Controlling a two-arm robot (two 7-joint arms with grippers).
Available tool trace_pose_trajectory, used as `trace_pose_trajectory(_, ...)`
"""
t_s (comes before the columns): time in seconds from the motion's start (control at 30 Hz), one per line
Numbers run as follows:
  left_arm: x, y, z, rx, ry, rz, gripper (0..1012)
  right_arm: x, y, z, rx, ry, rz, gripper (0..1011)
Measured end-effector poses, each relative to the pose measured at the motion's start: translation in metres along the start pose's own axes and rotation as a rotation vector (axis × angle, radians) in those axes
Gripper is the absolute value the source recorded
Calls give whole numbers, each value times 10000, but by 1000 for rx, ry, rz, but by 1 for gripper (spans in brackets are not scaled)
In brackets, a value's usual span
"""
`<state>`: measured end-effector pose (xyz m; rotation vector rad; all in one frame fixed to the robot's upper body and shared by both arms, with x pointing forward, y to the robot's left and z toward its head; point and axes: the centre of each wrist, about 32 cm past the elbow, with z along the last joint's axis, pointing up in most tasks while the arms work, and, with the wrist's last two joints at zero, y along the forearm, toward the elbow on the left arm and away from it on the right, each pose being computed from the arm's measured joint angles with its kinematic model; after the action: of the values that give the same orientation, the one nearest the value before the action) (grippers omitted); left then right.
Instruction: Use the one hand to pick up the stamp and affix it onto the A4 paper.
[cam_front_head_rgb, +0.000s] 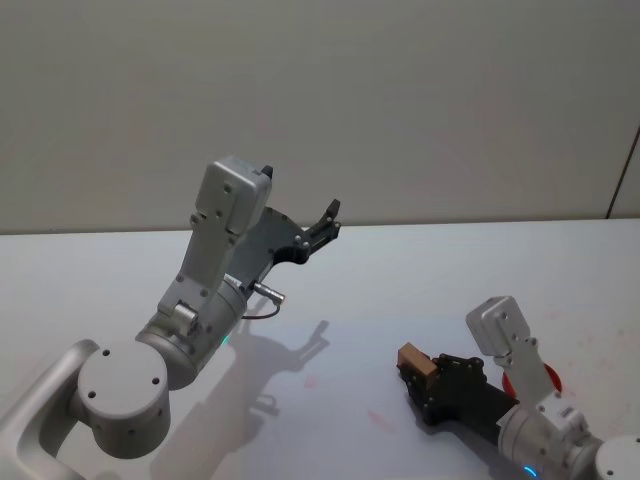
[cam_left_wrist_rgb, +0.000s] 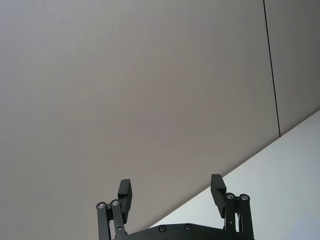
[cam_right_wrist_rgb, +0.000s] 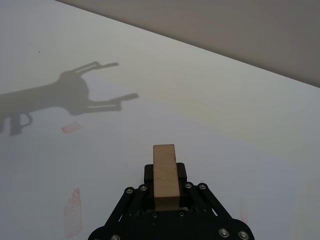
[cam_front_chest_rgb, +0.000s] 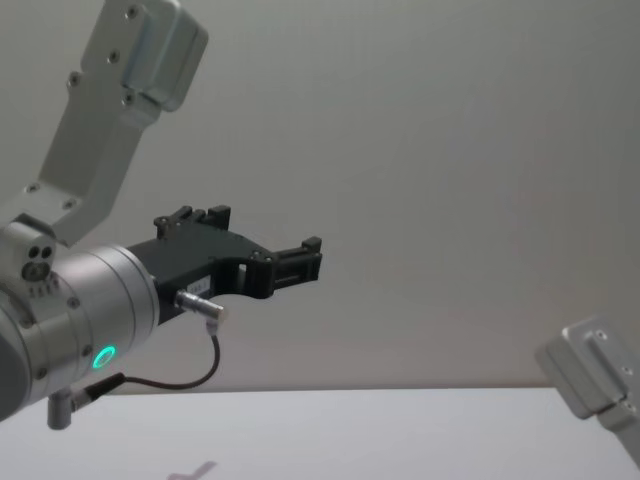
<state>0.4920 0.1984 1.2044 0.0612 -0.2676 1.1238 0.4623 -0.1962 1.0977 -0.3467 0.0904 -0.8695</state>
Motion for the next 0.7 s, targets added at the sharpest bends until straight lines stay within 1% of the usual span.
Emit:
trace_pose_trajectory(0.23,0,0,0,0,0,0,1001,-1,-4,-14,-3,2,-2,221)
trace_pose_trajectory(0.47,0,0,0,0,0,0,1001,1,-14,-9,7,23,-6,221)
trace_pose_trajectory(0.53,0,0,0,0,0,0,1001,8,-20,7,13,32,-9,221)
trace_pose_trajectory(0.67,0,0,0,0,0,0,1001,27,-29,85,43,48,-15,221)
trace_pose_trajectory(0.7,0,0,0,0,0,0,1001,35,-32,128,60,54,-17,221)
